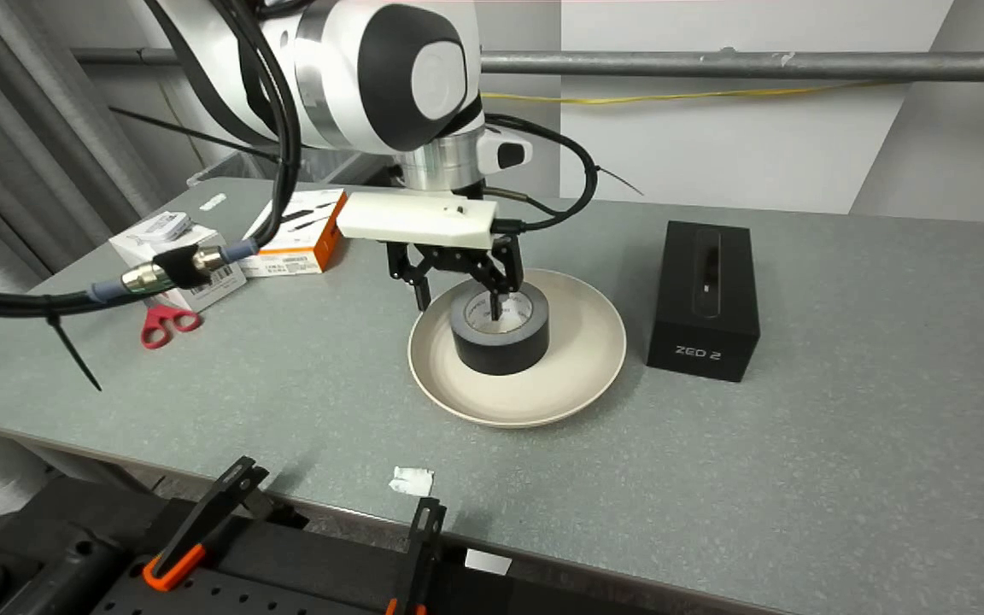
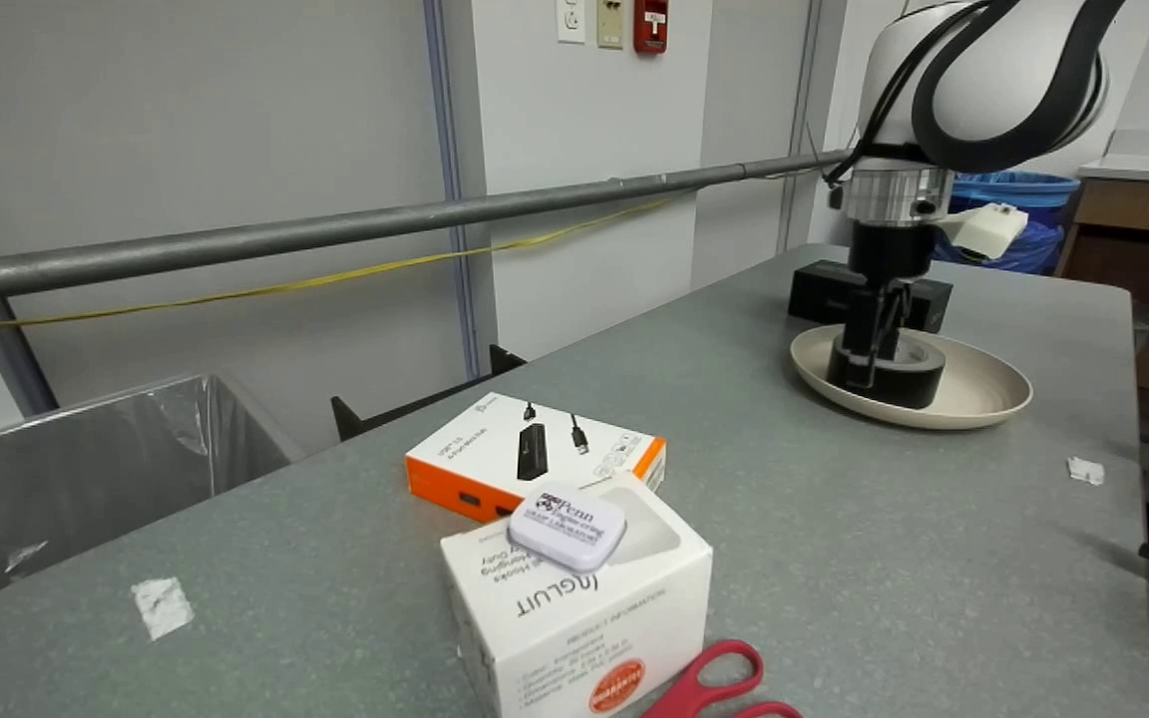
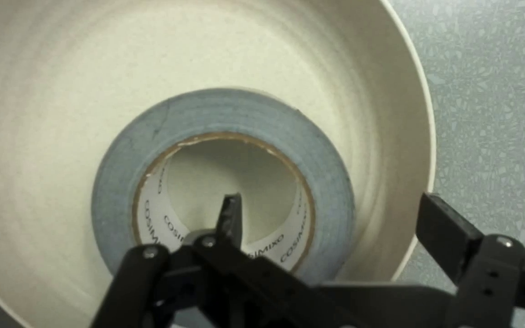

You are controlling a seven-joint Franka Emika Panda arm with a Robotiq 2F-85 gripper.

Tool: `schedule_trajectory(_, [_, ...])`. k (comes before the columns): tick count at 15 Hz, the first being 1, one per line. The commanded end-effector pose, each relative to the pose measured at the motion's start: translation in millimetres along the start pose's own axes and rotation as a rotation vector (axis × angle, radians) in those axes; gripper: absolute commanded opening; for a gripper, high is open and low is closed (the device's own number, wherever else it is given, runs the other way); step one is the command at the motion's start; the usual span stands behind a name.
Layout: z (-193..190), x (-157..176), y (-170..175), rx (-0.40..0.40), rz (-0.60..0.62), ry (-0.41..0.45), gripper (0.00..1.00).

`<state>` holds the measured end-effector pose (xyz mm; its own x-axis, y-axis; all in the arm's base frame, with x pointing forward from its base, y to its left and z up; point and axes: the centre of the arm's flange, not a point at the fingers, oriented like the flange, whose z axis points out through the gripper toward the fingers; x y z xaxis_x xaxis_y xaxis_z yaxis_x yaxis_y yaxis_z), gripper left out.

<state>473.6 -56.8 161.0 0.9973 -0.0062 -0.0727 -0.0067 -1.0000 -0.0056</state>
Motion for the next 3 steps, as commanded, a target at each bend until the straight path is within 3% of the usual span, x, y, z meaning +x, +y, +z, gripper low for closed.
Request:
schedule_trajectory(1, [-0.3,0.0,0.0,0.0,0.0,0.0,1.0])
schedule_trajectory(3, [-0.1,-0.2,0.0,0.0,0.0,0.0,1.0])
